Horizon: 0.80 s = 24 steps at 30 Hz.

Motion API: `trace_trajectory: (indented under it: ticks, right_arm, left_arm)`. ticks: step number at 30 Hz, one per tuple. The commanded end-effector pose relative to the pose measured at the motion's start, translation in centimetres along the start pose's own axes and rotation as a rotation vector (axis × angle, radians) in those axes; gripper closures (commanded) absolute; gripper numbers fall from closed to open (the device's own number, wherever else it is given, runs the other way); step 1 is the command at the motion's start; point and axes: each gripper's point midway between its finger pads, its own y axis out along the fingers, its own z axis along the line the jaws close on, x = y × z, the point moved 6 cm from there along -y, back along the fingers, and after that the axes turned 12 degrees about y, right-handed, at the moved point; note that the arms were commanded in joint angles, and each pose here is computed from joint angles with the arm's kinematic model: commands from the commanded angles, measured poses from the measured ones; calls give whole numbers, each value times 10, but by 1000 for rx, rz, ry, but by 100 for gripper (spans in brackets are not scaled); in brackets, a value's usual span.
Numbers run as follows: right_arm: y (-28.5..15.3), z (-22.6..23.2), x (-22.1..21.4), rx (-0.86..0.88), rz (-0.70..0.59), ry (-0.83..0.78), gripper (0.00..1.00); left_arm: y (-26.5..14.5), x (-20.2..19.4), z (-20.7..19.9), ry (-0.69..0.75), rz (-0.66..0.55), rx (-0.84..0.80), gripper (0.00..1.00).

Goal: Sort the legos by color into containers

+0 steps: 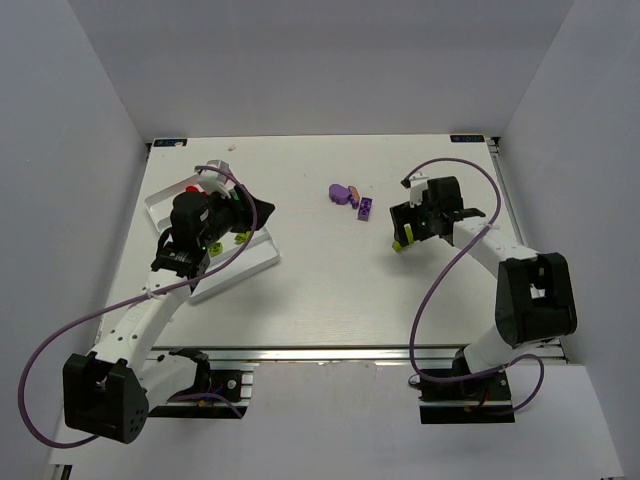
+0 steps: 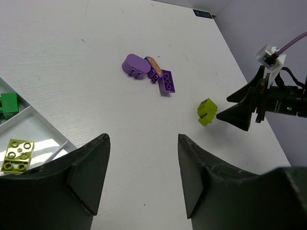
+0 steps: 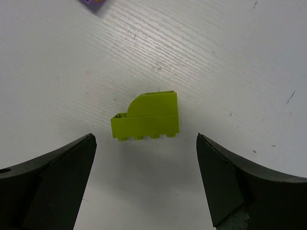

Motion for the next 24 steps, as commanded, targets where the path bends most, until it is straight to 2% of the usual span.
trace_trajectory:
  ticks: [1, 18, 24]
  right_arm:
    - [10, -8, 0, -57, -11, 11, 11]
    - [50, -11, -19, -48, 97, -41, 11]
    - [53, -10, -19, -28, 84, -79, 19]
  left_arm:
    - [-6, 19, -7, 26, -48, -17, 32]
    - [-5, 17, -8, 25, -37, -27, 32]
    - [-4, 15, -8, 24, -31, -30, 31]
